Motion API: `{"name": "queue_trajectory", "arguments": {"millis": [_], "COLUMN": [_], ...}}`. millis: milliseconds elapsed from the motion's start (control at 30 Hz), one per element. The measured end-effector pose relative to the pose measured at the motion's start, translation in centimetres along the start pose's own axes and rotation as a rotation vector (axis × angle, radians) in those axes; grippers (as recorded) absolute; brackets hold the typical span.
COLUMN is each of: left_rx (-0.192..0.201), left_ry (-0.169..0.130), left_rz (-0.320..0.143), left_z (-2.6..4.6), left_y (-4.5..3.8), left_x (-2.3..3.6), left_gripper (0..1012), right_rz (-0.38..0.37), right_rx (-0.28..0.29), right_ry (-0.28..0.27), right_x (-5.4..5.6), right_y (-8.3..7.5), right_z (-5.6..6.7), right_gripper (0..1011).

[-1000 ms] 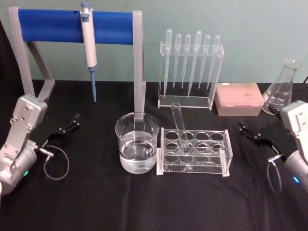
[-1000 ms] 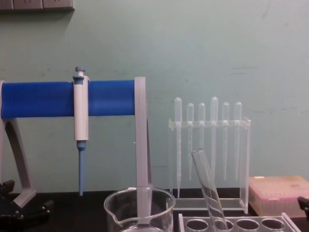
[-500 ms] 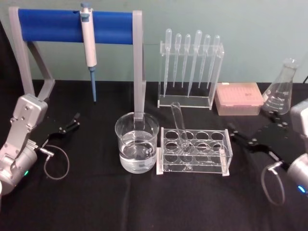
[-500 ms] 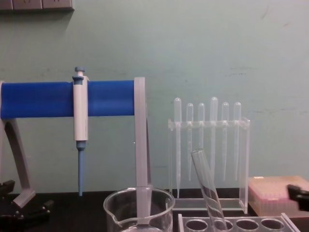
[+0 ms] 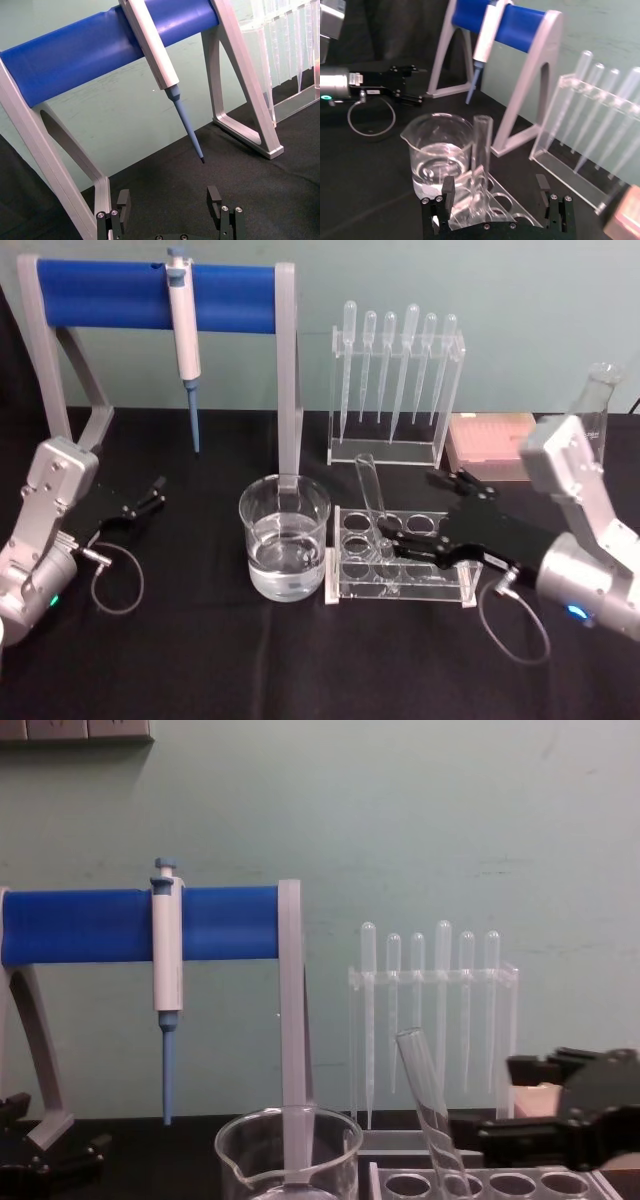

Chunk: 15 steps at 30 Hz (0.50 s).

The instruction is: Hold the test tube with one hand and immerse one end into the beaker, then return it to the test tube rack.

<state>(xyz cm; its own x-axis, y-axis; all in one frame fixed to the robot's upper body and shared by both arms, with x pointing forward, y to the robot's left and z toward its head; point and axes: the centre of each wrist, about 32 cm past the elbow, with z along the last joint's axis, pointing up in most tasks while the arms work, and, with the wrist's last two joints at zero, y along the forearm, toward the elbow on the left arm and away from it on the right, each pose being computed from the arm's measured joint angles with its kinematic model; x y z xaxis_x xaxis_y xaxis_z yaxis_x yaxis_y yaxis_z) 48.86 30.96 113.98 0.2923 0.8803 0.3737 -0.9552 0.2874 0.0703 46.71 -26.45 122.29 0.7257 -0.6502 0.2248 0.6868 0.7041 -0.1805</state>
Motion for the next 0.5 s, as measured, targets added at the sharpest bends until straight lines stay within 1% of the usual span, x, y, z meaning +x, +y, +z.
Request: {"name": "queue_trajectory", "arguments": {"millis": [100,200,333,367,500], "left_rx": [0.000,0.000,0.000,0.000,0.000], "left_ry": [0.000,0.000,0.000,0.000,0.000], "left_rz": [0.000,0.000,0.000,0.000,0.000], "left_z": [0.00,0.00,0.00,0.00,0.00], "left_y": [0.00,0.00,0.00,0.00,0.00], "left_x": [0.00,0.00,0.00,0.00,0.00], "left_gripper": [1000,1000,1000,1000,1000], "right_rz": [0.019,0.049,0.071,0.071,0.087], "right_rx": [-0.005,-0.024,-0.039,-0.039,-0.048], "right_ry": [-0.005,-0.006,0.000,0.000,0.001], "right_x": [0.3,0.9,1.3,1.3,1.5], "right_y": [0.8,2.1,3.2,3.2,4.2], "right_z": [0.5,0.9,1.0,1.0,1.1], "right_gripper": [1002,1002,1002,1002,1002]}}
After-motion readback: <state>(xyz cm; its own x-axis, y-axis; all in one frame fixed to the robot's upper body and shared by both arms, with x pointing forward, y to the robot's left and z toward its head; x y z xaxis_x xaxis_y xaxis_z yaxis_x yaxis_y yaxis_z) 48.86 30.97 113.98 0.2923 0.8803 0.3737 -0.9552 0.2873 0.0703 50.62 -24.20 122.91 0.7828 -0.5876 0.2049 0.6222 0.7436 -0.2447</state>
